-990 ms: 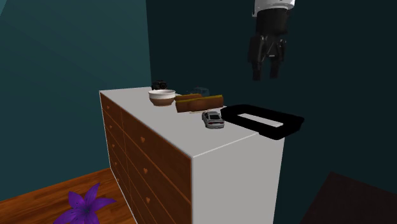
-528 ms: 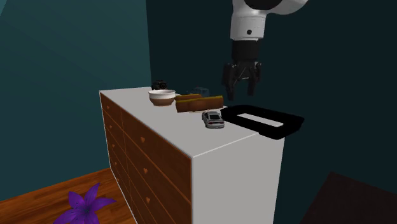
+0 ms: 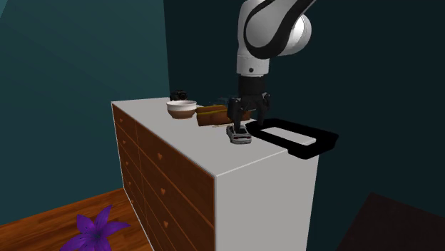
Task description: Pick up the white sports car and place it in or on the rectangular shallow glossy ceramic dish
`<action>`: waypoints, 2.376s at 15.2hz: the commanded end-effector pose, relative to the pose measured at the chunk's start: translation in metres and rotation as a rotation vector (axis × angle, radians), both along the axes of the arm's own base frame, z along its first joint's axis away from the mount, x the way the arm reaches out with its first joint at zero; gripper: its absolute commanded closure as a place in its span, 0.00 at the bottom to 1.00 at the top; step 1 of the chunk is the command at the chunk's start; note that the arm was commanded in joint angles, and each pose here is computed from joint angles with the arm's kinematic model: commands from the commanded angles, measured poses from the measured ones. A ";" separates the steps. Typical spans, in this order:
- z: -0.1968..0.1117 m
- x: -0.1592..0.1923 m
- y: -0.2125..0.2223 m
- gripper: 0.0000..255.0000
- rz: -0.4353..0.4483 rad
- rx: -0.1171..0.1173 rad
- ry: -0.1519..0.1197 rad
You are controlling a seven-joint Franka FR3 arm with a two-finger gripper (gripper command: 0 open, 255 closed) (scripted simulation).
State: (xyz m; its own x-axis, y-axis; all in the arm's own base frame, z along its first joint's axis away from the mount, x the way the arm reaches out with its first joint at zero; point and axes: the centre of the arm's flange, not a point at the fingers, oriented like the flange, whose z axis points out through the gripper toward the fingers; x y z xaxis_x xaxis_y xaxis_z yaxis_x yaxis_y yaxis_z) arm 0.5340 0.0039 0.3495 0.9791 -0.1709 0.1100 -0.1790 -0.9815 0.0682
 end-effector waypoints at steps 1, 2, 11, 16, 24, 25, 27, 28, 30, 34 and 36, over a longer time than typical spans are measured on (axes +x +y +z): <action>-0.015 0.020 -0.003 0.00 -0.024 -0.007 -0.012; -0.017 0.021 -0.003 0.00 -0.025 -0.008 -0.013; -0.056 0.026 -0.007 0.00 -0.025 -0.008 -0.013; -0.056 0.026 -0.007 0.00 -0.025 -0.008 -0.013; -0.056 0.026 -0.007 1.00 -0.025 -0.008 -0.013; -0.056 0.026 -0.007 1.00 -0.025 -0.008 -0.013; -0.056 0.026 -0.007 1.00 -0.025 -0.008 -0.013; -0.051 0.026 -0.007 1.00 -0.025 -0.008 -0.013; -0.040 0.026 -0.007 1.00 -0.025 -0.008 -0.013; -0.019 0.026 -0.007 1.00 -0.025 -0.008 -0.013; -0.009 0.026 -0.007 1.00 -0.025 -0.008 -0.013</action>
